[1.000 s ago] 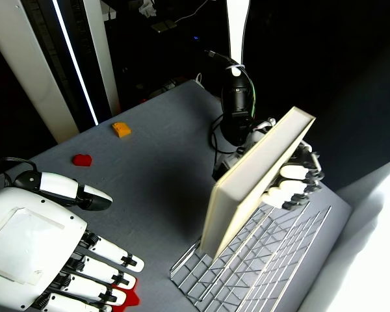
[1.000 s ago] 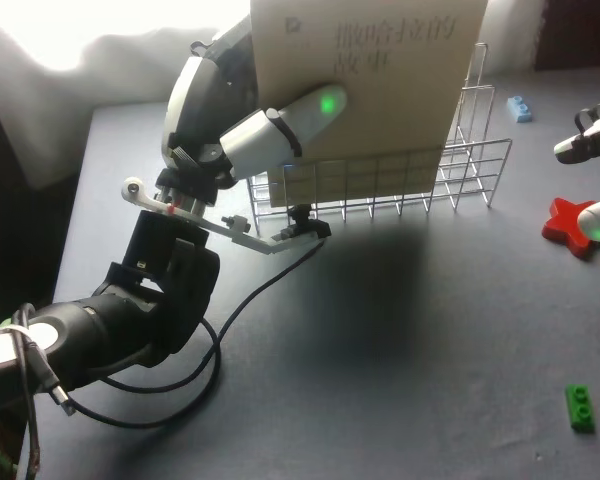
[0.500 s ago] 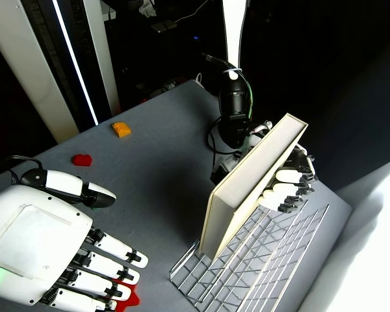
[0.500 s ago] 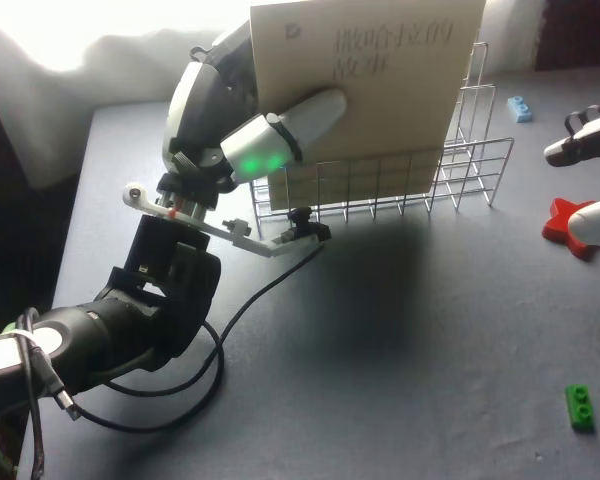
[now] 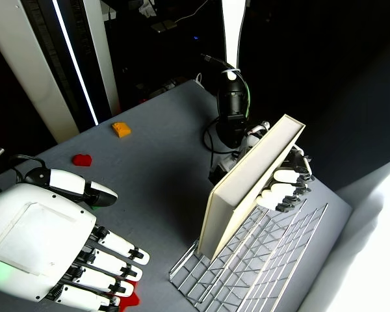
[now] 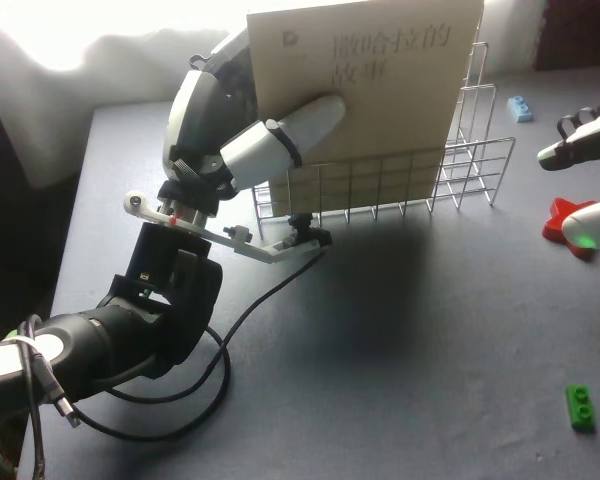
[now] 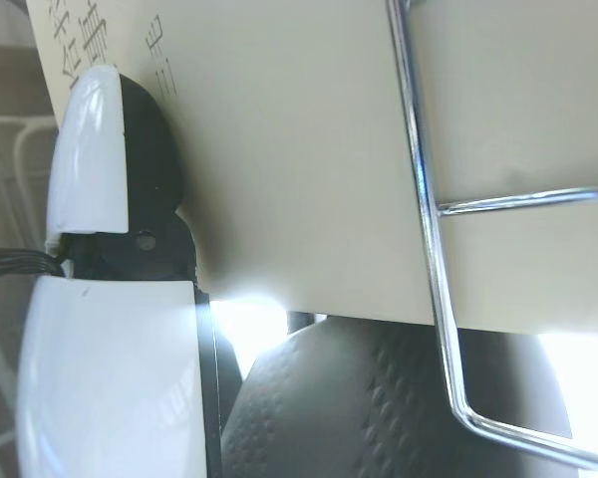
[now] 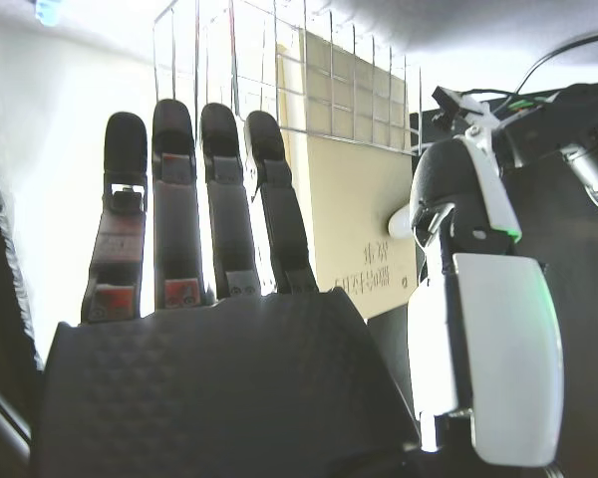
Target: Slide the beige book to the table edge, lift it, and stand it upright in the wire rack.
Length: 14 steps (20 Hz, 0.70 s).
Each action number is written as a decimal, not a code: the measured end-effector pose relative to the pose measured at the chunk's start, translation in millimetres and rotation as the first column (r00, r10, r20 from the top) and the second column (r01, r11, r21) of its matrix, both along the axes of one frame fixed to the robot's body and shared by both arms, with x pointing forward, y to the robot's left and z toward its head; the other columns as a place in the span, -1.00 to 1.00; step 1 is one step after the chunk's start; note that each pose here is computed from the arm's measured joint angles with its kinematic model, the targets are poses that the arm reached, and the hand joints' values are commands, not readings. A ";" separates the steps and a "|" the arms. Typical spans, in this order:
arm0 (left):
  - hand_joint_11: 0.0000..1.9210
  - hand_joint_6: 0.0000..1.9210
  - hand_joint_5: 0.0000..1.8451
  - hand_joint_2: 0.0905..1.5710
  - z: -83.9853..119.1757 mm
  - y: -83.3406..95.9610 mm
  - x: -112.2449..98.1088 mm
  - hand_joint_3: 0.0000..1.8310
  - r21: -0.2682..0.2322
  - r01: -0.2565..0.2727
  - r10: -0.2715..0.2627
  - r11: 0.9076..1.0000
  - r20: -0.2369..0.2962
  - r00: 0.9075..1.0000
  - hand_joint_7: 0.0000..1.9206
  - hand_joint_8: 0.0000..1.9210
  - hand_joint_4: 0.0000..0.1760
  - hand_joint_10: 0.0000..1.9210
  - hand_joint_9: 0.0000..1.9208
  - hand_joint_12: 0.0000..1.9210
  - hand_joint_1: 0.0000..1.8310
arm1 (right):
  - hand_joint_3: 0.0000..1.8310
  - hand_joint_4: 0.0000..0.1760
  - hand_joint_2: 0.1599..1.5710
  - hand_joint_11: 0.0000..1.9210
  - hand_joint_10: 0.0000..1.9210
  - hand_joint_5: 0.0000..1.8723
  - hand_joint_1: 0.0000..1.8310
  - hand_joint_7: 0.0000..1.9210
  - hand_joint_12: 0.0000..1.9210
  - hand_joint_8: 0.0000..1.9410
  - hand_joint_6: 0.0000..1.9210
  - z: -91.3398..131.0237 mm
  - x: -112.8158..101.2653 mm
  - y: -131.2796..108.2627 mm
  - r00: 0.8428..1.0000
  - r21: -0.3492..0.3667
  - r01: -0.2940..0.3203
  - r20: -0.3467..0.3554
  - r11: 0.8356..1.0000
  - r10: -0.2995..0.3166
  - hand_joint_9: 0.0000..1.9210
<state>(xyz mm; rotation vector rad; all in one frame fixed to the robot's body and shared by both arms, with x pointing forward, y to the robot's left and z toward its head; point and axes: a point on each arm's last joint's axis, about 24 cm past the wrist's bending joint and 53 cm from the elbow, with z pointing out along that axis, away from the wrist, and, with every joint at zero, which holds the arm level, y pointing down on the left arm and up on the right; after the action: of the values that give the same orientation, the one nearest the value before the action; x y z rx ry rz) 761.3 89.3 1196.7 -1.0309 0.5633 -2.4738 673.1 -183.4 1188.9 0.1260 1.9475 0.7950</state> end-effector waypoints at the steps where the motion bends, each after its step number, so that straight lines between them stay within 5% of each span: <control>1: -0.20 0.30 -0.18 0.51 -0.5 0.0 -0.2 -1.00 -0.002 0.000 0.000 1.000 -0.002 1.000 -0.39 0.39 -1.00 0.47 -0.31 0.60 0.61 | -1.00 -1.00 0.38 -1.00 -1.00 -0.60 -0.69 -0.61 0.02 -1.00 -1.00 0.0 -0.3 0.5 1.000 0.000 -0.001 0.000 1.000 0.001 -0.61; 6: -0.18 0.23 -0.14 0.47 -6.1 7.8 -1.5 -0.99 0.001 -0.010 0.010 1.000 -0.008 1.000 -0.30 0.39 -1.00 0.38 -0.22 0.64 0.62 | -1.00 -1.00 0.38 -1.00 -1.00 -0.60 -0.66 -0.61 0.01 -0.99 -0.99 0.3 -0.3 0.8 1.000 0.001 -0.001 0.001 1.000 0.001 -0.61; 7: -0.32 0.27 -0.12 0.53 -6.2 9.8 -0.8 -1.00 -0.004 -0.016 0.016 1.000 -0.011 1.000 -0.28 0.47 -1.00 0.08 -0.28 0.38 0.34 | -1.00 -1.00 0.37 -1.00 -1.00 -0.60 -0.67 -0.61 0.02 -1.00 -1.00 0.5 -0.2 0.7 1.000 0.001 -0.001 0.002 1.000 0.001 -0.61; 8: -0.44 0.25 -0.08 0.55 -6.6 11.4 -0.4 -1.00 -0.009 -0.020 0.020 1.000 -0.013 1.000 -0.33 0.54 -1.00 -0.11 -0.34 0.31 0.29 | -1.00 -1.00 0.37 -1.00 -1.00 -0.61 -0.66 -0.61 0.02 -1.00 -1.00 0.1 -0.3 0.6 1.000 0.000 -0.001 0.002 1.000 0.001 -0.61; 9: -0.48 0.27 -0.12 0.51 -7.8 12.7 -0.5 -1.00 -0.006 -0.021 0.021 1.000 -0.014 1.000 -0.37 -0.06 -1.00 -0.26 -0.33 0.24 0.23 | -1.00 -1.00 0.37 -1.00 -1.00 -0.61 -0.65 -0.61 0.00 -1.00 -1.00 -0.8 -0.5 0.3 1.000 -0.001 0.000 0.000 1.000 0.000 -0.62; 10: -0.51 0.29 -0.13 0.50 -7.7 13.1 -0.8 -1.00 -0.006 -0.023 0.022 1.000 -0.012 1.000 -0.31 -0.41 -1.00 -0.36 -0.32 0.21 0.22 | -1.00 -1.00 0.38 -1.00 -1.00 -0.61 -0.66 -0.62 -0.01 -1.00 -1.00 -1.3 -0.6 0.2 1.000 -0.003 -0.001 -0.001 1.000 0.001 -0.62; 12: -0.57 0.30 -0.14 0.51 -7.5 14.6 -0.4 -1.00 -0.007 -0.026 0.025 1.000 -0.013 1.000 -0.22 -0.72 -1.00 -0.50 -0.30 0.25 0.21 | -1.00 -1.00 0.38 -1.00 -1.00 -0.62 -0.66 -0.62 -0.01 -1.00 -1.00 -2.1 -0.8 0.1 1.000 -0.004 -0.001 -0.003 1.000 0.001 -0.63; 13: -0.58 -0.30 -0.28 0.42 -7.5 14.8 -0.3 -1.00 -0.007 -0.026 0.026 1.000 -0.013 1.000 -0.22 -0.79 -1.00 -0.53 -0.31 0.27 0.18 | -1.00 -1.00 0.38 -1.00 -1.00 -0.61 -0.64 -0.61 0.01 -1.00 -1.00 -2.0 -0.8 0.1 1.000 -0.004 -0.001 -0.002 1.000 0.001 -0.61; 14: -0.61 -0.63 -0.24 0.38 -7.4 14.7 -0.7 -1.00 -0.009 -0.025 0.025 1.000 -0.015 1.000 -0.21 -0.85 -1.00 -0.56 -0.32 0.27 0.15 | -1.00 -1.00 0.38 -1.00 -1.00 -0.61 -0.64 -0.61 0.01 -1.00 -1.00 -2.0 -0.8 0.1 1.000 -0.004 -0.001 -0.002 1.000 0.001 -0.61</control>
<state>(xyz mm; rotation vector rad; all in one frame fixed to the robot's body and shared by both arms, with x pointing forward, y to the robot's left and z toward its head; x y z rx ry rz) 760.7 104.0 1189.2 -1.0539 0.5406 -2.4515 672.3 -183.3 1186.9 0.1238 1.9509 0.7919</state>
